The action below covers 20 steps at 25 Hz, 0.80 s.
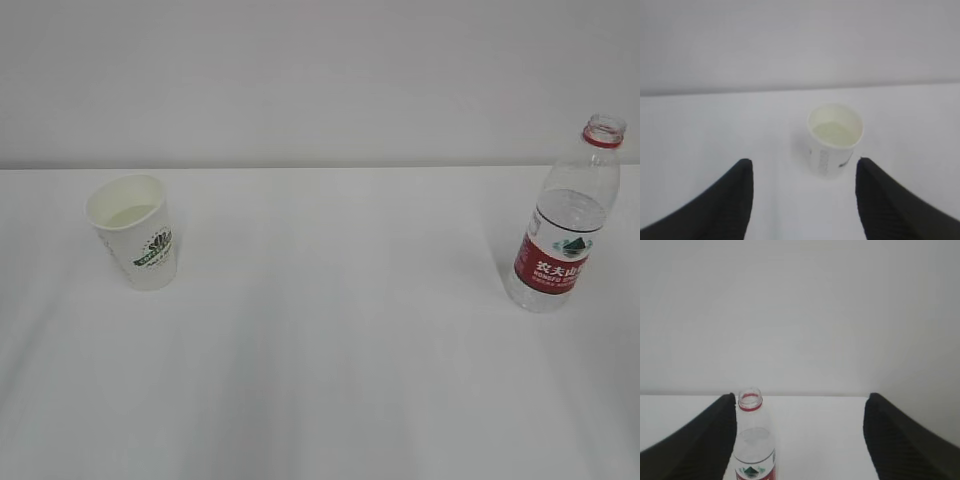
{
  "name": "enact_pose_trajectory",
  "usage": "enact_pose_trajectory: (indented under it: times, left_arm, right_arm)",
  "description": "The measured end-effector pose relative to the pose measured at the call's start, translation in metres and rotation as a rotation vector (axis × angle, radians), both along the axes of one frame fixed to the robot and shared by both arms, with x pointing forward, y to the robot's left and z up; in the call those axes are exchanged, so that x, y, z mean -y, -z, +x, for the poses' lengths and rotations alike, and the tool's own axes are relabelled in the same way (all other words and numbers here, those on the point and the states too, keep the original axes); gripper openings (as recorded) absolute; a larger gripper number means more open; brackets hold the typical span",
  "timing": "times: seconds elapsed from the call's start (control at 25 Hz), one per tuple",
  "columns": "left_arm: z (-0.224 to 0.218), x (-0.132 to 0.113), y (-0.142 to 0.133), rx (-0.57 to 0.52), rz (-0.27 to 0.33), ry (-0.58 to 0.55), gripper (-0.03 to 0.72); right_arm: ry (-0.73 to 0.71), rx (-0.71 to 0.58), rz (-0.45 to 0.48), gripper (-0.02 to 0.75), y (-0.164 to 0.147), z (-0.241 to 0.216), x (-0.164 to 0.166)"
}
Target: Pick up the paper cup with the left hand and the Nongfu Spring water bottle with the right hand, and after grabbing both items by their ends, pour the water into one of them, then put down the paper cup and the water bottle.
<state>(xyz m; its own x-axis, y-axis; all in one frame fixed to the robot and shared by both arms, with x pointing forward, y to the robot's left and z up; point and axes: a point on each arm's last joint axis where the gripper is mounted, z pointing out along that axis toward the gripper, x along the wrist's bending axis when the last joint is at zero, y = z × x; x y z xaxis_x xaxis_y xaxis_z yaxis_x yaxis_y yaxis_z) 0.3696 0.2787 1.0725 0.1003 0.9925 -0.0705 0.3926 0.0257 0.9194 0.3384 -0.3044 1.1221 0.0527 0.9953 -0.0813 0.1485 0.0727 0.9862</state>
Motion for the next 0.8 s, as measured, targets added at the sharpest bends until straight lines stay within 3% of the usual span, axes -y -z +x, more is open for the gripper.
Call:
enact_pose_trajectory:
  times: [0.32,0.44,0.56,0.8]
  left_arm:
    - [-0.043,-0.017,-0.026,0.011,0.028,-0.063,0.417]
    - [-0.055,-0.022,-0.028,-0.054,0.048,-0.082,0.415]
    - [-0.067,-0.022,-0.030,-0.139,0.023,-0.070,0.415]
    - [-0.085,-0.015,-0.021,-0.283,0.027,0.048,0.405]
  right_arm:
    - [0.039,-0.077,0.014,0.593,0.006,-0.030,0.003]
    - [0.056,-0.122,0.021,0.593,0.012,-0.042,0.005]
    - [0.073,-0.182,0.033,0.593,0.018,-0.054,0.006]
    - [0.094,-0.291,0.066,0.592,0.031,-0.078,0.007]
